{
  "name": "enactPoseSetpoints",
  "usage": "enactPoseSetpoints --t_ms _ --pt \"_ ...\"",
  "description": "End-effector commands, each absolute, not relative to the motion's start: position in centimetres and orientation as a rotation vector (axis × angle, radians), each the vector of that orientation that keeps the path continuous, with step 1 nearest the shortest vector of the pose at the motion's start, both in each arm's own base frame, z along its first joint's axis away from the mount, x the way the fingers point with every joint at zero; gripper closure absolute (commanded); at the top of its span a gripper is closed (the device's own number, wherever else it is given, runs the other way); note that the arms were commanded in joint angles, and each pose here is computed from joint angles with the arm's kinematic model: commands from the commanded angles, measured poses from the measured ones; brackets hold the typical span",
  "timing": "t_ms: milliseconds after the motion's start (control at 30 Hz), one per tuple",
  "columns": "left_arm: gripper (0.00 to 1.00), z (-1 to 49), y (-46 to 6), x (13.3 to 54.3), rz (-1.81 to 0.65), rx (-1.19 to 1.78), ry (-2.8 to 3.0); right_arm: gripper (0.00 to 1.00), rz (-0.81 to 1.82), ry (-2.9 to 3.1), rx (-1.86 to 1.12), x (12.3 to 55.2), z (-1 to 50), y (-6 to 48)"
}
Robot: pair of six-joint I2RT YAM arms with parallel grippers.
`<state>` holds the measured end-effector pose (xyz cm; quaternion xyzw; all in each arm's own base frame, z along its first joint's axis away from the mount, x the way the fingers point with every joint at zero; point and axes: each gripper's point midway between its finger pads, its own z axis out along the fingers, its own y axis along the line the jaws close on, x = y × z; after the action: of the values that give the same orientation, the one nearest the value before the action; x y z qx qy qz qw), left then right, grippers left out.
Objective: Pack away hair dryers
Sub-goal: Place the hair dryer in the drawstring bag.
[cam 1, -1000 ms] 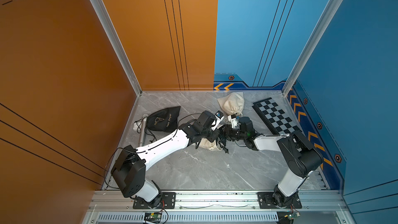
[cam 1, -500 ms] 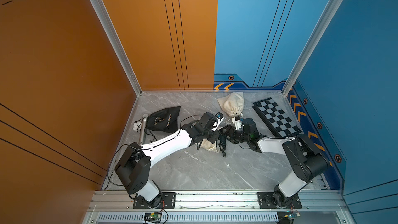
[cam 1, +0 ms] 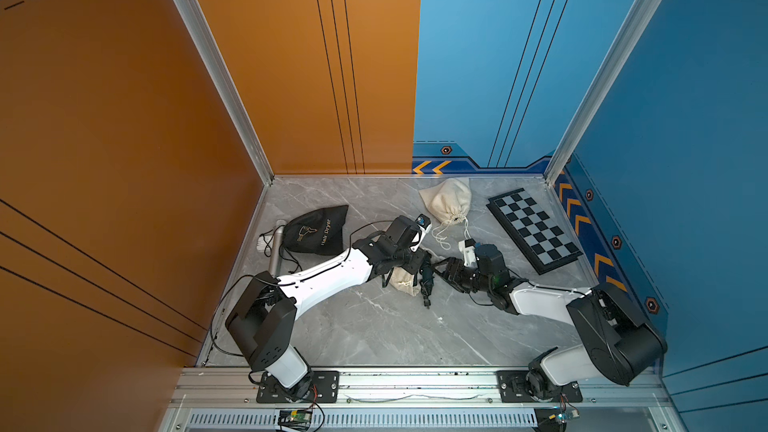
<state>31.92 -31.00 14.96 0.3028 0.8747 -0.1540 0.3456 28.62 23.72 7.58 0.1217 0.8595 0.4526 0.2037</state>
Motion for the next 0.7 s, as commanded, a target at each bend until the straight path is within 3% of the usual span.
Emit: enactPoseSetpoints --t_ms 0,333,667 --pt "1.00 15.6 -31.0 32.8 -0.391 0.739 2.251 0.38 1.254 2.399 0.358 27.6 7.7 23.8" --pt "1.00 16.0 -31.1 33.1 -0.391 0.719 2.239 0.39 1.275 2.396 0.377 26.1 6.0 25.0" --pt "1.00 16.7 -31.3 33.1 -0.397 0.702 2.218 0.40 1.319 2.111 0.518 27.4 7.5 25.2"
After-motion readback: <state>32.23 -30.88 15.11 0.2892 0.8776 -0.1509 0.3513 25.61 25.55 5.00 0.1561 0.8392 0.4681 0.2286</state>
